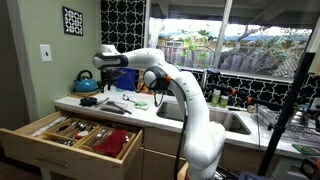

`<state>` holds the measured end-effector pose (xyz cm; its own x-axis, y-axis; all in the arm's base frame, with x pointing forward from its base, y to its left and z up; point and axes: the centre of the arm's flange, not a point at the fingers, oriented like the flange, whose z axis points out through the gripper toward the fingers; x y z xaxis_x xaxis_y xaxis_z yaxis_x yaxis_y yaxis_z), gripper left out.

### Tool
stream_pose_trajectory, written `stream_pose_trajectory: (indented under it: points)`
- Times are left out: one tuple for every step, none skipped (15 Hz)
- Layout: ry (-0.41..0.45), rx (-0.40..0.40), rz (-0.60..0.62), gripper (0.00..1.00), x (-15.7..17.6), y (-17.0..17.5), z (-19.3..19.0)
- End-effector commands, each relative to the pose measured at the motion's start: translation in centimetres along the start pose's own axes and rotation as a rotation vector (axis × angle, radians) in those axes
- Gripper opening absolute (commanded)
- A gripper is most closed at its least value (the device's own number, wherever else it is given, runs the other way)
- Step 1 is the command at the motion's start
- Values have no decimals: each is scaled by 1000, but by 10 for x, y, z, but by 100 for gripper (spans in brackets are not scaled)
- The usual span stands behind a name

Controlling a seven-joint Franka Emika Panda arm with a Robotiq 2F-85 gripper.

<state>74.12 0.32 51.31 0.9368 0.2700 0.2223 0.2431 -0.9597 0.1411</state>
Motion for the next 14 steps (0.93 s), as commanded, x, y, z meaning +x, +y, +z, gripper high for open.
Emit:
stream_pose_trajectory:
  points:
    - [-24,-112,163,96,-33,-15,-17]
    - [-29,-128,217,99,-37,-15,-21]
    - [0,-148,271,100,-40,-13,-23]
    - [-3,-107,314,100,-44,-13,-22]
    - [-12,-83,351,100,-47,-13,-20]
    - [-29,-49,381,100,-52,-14,-16]
    - [-36,-36,403,100,-57,-17,-10]
    - [-47,11,406,100,-62,-19,1]
    - [-39,-48,367,100,-32,-12,-12]
    - [-48,-28,377,100,-36,-14,-6]
    - [-54,-17,383,100,-39,-15,-1]
    - [-58,-12,386,100,-40,-15,1]
    - [-60,-10,388,100,-41,-16,2]
    - [-60,-9,389,100,-42,-16,2]
